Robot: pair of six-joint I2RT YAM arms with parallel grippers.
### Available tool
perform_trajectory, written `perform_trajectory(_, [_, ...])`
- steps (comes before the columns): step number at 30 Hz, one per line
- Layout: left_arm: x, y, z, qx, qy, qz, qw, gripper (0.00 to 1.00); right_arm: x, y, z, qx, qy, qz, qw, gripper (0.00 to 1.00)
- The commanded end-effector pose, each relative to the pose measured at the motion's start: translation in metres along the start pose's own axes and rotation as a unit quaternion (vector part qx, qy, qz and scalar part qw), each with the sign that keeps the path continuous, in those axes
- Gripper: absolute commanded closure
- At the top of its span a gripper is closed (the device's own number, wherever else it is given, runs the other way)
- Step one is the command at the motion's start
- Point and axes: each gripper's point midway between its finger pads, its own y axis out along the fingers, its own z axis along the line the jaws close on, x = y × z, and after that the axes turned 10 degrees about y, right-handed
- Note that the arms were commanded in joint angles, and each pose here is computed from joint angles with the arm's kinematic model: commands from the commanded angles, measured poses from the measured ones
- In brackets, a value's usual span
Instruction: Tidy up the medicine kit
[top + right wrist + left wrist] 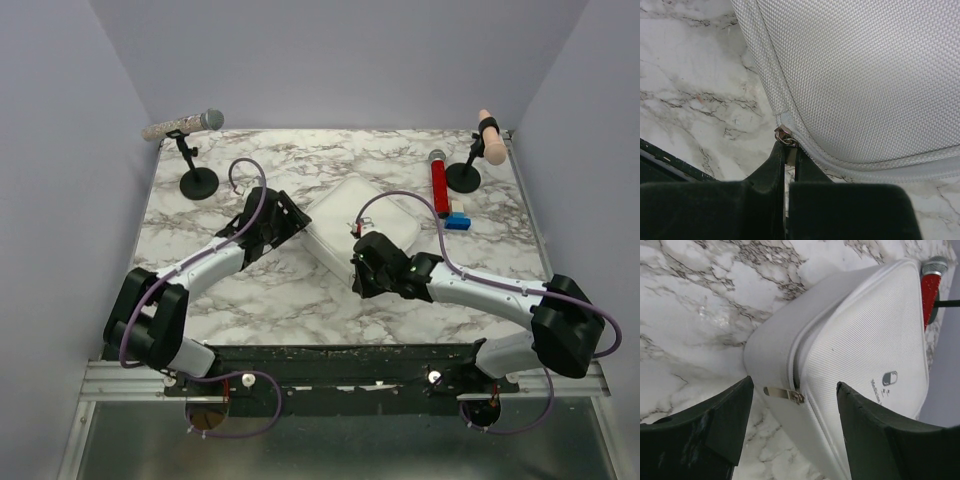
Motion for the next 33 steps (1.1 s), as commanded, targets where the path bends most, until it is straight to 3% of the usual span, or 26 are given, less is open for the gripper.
perform_trajectory(1, [0.011, 0.014, 0.016, 0.041, 0.044, -0.013, 0.998, 0.25, 0.001, -0.004, 0.011, 0.017, -0.022, 0.007, 1.000, 0.99])
perform_trajectory(5, [0.010, 0.027, 0.018, 0.048, 0.079, 0.003, 0.996, 0.39, 0.005, -0.004, 0.016, 0.024, -0.026, 0.007, 0.999, 0.99])
perform_trajectory(13, [0.014, 0.045, 0.028, 0.072, 0.122, 0.020, 0.990, 1.00, 0.010, -0.006, 0.020, 0.028, -0.038, 0.006, 0.999, 0.99])
perform_trajectory(22, [0.038, 0.054, 0.050, 0.105, 0.133, 0.011, 0.986, 1.00, -0.010, -0.010, -0.032, -0.069, -0.003, -0.002, 0.998, 0.99])
perform_trajectory(33, [0.060, 0.053, 0.060, 0.119, 0.155, 0.000, 0.981, 1.00, -0.018, -0.022, -0.079, -0.132, 0.074, -0.036, 0.988, 0.99])
